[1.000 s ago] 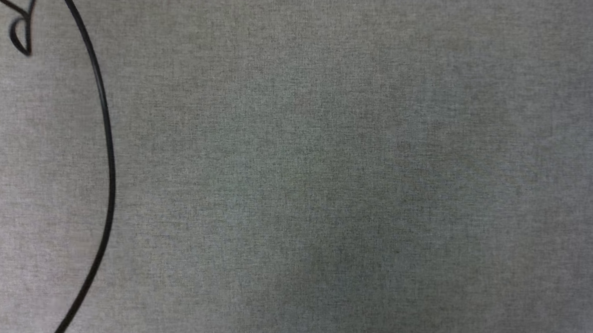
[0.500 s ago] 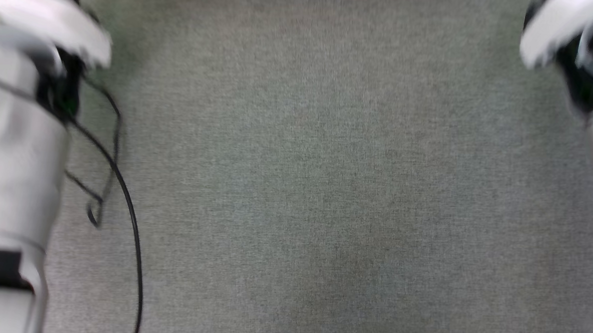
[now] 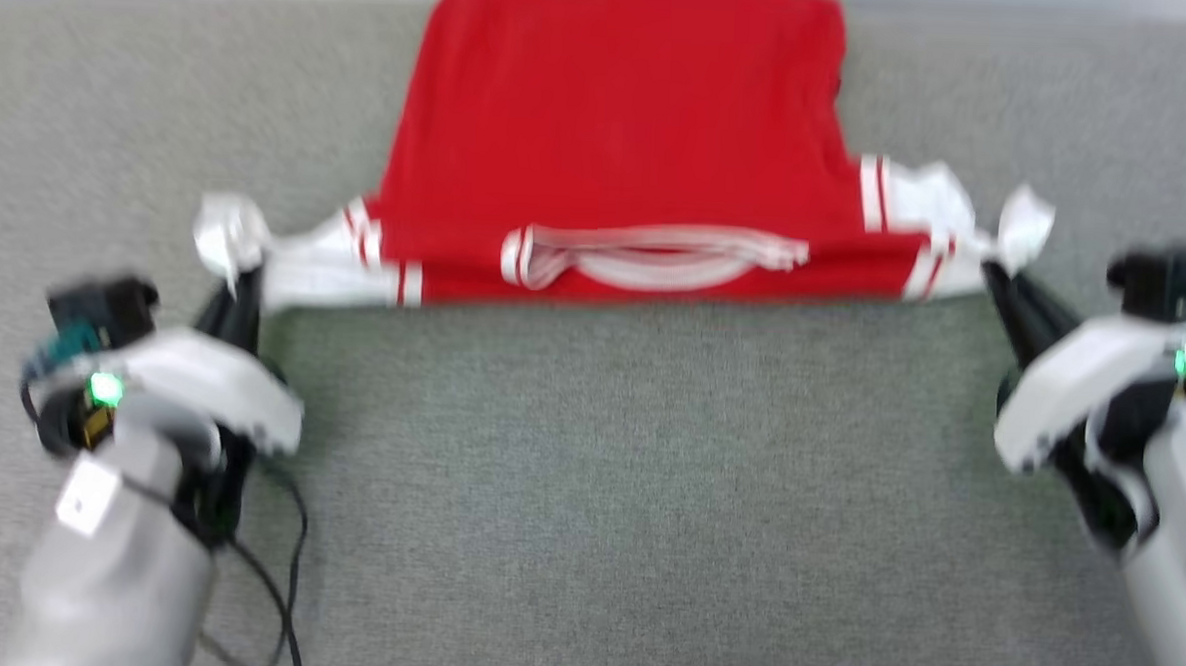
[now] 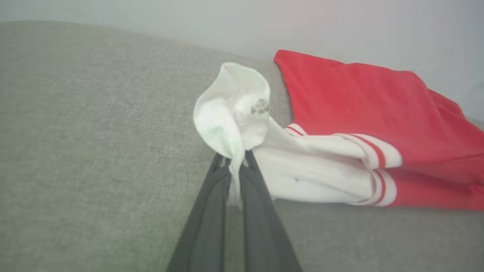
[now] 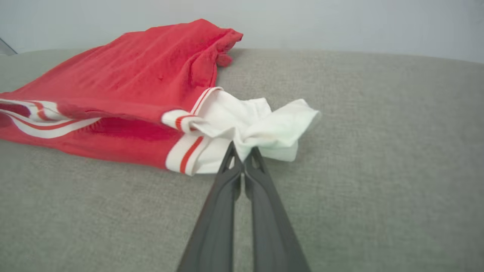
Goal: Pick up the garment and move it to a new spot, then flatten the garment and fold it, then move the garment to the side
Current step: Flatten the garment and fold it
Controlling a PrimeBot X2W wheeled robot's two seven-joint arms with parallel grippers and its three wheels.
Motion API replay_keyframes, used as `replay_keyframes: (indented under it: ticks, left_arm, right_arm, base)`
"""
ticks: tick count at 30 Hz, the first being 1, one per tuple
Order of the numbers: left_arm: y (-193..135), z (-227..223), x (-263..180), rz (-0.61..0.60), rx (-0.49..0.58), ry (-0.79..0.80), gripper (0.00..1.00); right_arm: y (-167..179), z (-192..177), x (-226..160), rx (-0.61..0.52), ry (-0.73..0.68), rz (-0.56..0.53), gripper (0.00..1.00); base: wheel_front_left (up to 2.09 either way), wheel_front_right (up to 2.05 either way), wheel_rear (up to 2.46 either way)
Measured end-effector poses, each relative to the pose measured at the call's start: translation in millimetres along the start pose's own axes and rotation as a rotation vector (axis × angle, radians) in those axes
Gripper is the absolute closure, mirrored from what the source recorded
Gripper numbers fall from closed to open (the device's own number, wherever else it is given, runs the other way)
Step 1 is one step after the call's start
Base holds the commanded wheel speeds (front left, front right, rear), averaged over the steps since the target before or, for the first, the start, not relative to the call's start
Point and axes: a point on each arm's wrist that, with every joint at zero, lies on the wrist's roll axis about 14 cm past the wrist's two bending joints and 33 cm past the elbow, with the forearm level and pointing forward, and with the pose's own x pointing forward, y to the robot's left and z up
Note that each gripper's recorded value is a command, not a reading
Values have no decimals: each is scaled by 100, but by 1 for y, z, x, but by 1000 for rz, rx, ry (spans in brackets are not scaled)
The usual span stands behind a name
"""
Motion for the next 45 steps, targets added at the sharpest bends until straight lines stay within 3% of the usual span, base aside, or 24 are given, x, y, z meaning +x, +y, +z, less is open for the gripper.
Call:
replay_keyframes:
  ticks: [19,32,33,35,36,39,45]
  left_arm:
    - [19,-40,-144,71,-5,88,100]
    - [26,-65,-203,127,-23,184,100]
    - [26,-64,-204,128,-24,180,100]
    - [26,-62,-205,130,-22,174,100]
    - [25,-61,-205,127,-20,169,100]
    - [24,-56,-205,118,-31,154,100]
    - [26,-43,-201,116,-12,118,100]
  right_arm:
    - [26,-59,-148,177,71,-116,100]
    - [37,-115,-200,247,217,-167,100]
    - [39,-119,-201,252,229,-165,96]
    - [41,-125,-201,261,245,-161,57]
    - [42,-127,-200,268,249,-159,0]
    - [39,-119,-193,279,200,-165,0]
    - [28,-67,-163,254,30,-163,0]
  base:
    - [0,0,0]
    - [0,0,0]
    - [0,0,0]
    - [0,0,0]
    - [0,0,0]
    - [0,0,0]
    - [0,0,0]
